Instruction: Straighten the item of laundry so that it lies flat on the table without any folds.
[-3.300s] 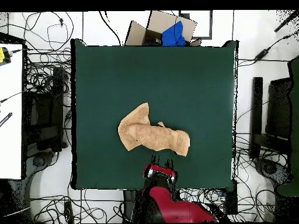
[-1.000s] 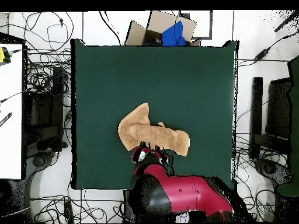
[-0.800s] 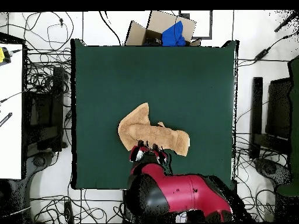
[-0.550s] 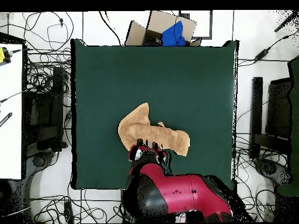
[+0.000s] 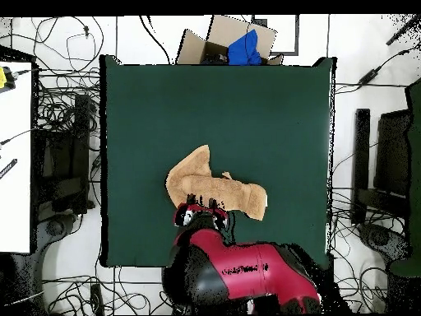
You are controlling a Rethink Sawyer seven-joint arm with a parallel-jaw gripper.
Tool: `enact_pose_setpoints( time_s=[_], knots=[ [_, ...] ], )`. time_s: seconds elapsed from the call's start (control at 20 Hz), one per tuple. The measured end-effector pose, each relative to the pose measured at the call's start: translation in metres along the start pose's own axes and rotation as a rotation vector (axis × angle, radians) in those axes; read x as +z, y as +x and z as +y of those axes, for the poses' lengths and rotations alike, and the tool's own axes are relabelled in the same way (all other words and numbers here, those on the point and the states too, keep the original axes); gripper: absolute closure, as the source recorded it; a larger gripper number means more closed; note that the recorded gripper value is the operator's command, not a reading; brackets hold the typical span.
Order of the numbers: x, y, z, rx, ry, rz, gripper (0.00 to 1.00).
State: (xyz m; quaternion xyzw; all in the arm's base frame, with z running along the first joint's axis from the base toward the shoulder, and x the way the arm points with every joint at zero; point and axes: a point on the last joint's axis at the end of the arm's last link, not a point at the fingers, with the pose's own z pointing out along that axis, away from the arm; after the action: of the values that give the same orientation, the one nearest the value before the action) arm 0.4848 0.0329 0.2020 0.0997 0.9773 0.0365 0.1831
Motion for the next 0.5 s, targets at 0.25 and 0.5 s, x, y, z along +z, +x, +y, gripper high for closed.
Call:
enact_pose_setpoints(
  time_s=[0.25, 0.5],
  knots=[
    [0.010, 0.002, 0.020, -0.071, -0.014, 0.001, 0.00],
    [0.028, 0.014, 0.025, -0.131, -0.009, 0.026, 0.00]
  ],
)
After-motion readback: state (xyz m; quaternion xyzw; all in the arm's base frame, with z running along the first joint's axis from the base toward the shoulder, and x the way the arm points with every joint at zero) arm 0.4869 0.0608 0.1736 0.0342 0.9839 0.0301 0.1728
